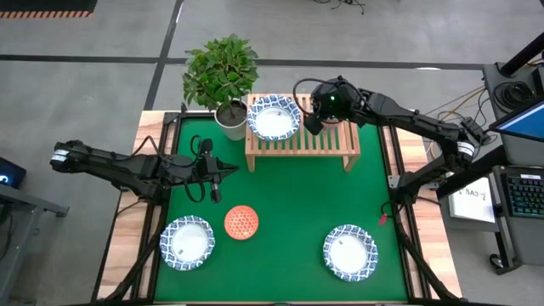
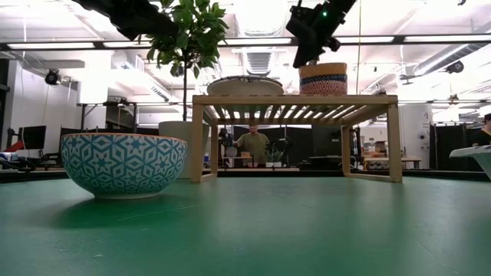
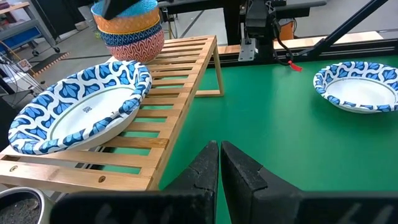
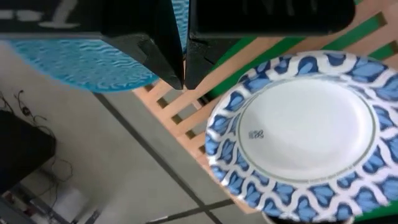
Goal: Place and stack bowls onto a shelf
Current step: Stack the orange patterned bowl on top of the blue patterned bowl on the shelf
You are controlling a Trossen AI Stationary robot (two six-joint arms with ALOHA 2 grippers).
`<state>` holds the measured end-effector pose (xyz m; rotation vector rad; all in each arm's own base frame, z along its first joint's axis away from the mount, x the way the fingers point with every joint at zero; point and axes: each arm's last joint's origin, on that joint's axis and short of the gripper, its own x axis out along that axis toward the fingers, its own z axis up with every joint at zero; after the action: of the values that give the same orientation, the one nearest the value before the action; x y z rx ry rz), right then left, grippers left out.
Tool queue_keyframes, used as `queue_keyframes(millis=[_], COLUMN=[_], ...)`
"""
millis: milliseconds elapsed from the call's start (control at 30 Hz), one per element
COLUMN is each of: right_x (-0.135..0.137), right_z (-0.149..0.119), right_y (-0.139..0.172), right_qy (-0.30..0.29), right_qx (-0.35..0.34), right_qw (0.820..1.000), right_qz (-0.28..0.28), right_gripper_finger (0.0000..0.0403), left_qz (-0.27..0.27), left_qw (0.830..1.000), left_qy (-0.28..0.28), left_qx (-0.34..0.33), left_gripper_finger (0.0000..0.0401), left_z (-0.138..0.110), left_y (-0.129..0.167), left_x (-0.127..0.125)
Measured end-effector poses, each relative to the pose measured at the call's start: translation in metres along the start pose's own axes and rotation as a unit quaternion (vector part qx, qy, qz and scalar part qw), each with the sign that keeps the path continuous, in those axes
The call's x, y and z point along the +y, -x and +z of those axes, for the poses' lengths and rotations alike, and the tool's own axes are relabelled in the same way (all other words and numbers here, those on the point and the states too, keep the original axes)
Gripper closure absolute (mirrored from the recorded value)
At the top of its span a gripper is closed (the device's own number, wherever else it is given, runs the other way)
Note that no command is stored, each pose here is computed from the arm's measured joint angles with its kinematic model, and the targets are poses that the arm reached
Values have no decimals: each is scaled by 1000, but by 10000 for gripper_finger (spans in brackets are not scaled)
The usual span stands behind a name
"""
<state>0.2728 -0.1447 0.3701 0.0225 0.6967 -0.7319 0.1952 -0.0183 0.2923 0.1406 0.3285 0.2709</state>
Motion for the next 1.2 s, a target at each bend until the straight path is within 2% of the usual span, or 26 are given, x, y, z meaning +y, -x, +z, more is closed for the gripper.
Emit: queue_keyframes(millis=[333, 600, 933, 1200], right_x=[-2, -23, -29, -30], right_z=[3, 4, 5, 0], right_y=[6, 6, 6, -10], right_qy=[-10, -47, -49, -48], right_qx=[-25, -36, -43, -35], right_qw=[1000, 998, 997, 997], right_qz=[-2, -30, -36, -42], right_gripper_finger=[394, 394, 394, 394], left_qz=[0, 0, 0, 0], left_qw=[1000, 1000, 1000, 1000], left_qy=[0, 0, 0, 0], left_qx=[0, 0, 0, 0], left_gripper_finger=[401, 401, 401, 401], left_z=[0, 0, 0, 0], left_y=[0, 0, 0, 0], left_x=[0, 0, 0, 0])
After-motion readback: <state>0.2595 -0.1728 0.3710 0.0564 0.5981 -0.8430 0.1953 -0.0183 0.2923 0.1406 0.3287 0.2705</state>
